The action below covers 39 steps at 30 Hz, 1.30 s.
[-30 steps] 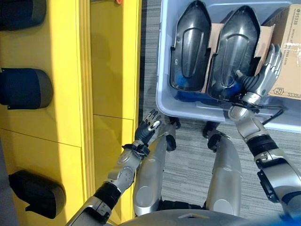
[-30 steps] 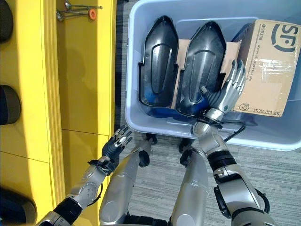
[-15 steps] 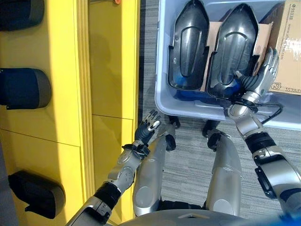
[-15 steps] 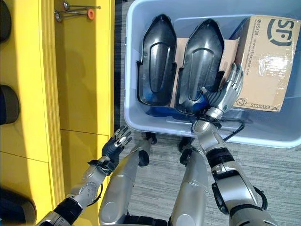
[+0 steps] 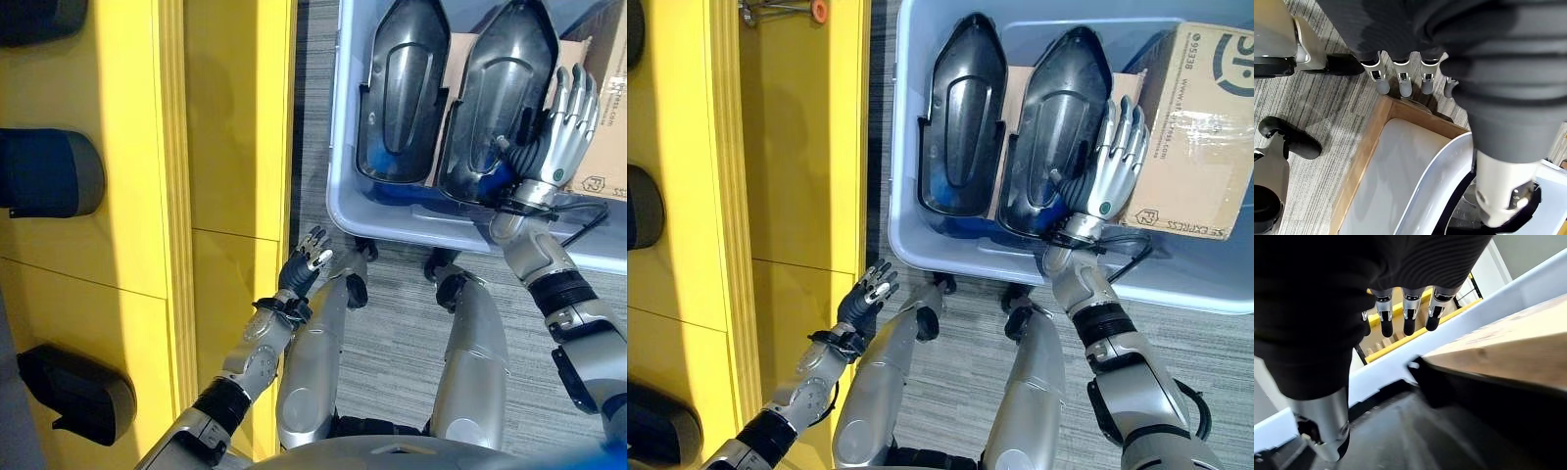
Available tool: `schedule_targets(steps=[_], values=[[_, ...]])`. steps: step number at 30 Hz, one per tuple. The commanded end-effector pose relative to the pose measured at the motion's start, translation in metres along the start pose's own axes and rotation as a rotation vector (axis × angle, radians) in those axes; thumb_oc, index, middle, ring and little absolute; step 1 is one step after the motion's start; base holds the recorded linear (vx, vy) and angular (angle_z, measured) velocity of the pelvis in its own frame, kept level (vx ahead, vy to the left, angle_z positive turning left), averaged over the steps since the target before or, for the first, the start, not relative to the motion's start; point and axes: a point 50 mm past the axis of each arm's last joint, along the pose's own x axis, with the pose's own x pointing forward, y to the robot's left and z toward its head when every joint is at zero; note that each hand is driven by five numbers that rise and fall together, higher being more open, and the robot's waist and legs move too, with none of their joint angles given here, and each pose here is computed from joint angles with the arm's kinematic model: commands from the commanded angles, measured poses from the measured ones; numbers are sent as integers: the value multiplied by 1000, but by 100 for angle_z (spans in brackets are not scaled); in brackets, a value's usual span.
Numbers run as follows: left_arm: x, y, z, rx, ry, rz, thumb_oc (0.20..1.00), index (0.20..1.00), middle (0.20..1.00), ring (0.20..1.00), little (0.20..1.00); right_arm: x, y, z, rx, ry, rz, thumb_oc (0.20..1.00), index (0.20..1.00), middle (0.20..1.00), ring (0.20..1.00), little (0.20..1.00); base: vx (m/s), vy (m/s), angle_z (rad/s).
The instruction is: Move parts from the plastic box to the shelf.
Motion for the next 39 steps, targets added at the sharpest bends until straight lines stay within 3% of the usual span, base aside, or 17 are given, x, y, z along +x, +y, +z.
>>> schedule_targets(steps=[1,5,9,13,20,22,25,29,34,39], values=[[-8,-7,-3,-29,-14,-51,1000,1000,1000,1000,1000,14,-13,-9,-34,-35,-43,1000,1000,1000,1000,1000,0,0,0],[-7,-9,-2,-16,-14,-78,1000,1000,1000,1000,1000,9,-11,-18,-5,77,-45,1000,1000,1000,1000,1000,-17,-33,1],[-4,-13,-1,-21,-23,-71,1000,1000,1000,1000,1000,3,-2,-29,99,235,62,1000,1000,1000,1000,1000,-28,-36,-1],[-3,-13,0,-17,-31,-71,1000,1000,1000,1000,1000,6,1,-30,141,265,93,1000,1000,1000,1000,1000,-40,-38,-4],[0,-10,5,-13,-61,-37,1000,1000,1000,1000,1000,22,11,-37,17,263,261,1000,1000,1000,1000,1000,-33,-36,-4],[1,-10,9,-52,-68,-54,1000,1000,1000,1000,1000,29,13,-41,-105,217,322,1000,1000,1000,1000,1000,-37,-53,-1],[-4,1,10,-48,-63,-49,1000,1000,1000,1000,1000,52,6,-45,-565,-40,411,1000,1000,1000,1000,1000,-35,-35,-5],[-10,10,13,-18,-73,-54,1000,1000,1000,1000,1000,58,-2,-56,-802,-109,438,1000,1000,1000,1000,1000,-23,-23,0],[-15,13,22,-53,-123,-78,1000,1000,1000,1000,1000,54,-14,-74,-795,-44,353,1000,1000,1000,1000,1000,-28,-15,10],[-18,9,30,-29,-159,-88,1000,1000,1000,1000,1000,42,-12,-67,-513,-37,247,1000,1000,1000,1000,1000,-27,-9,2]])
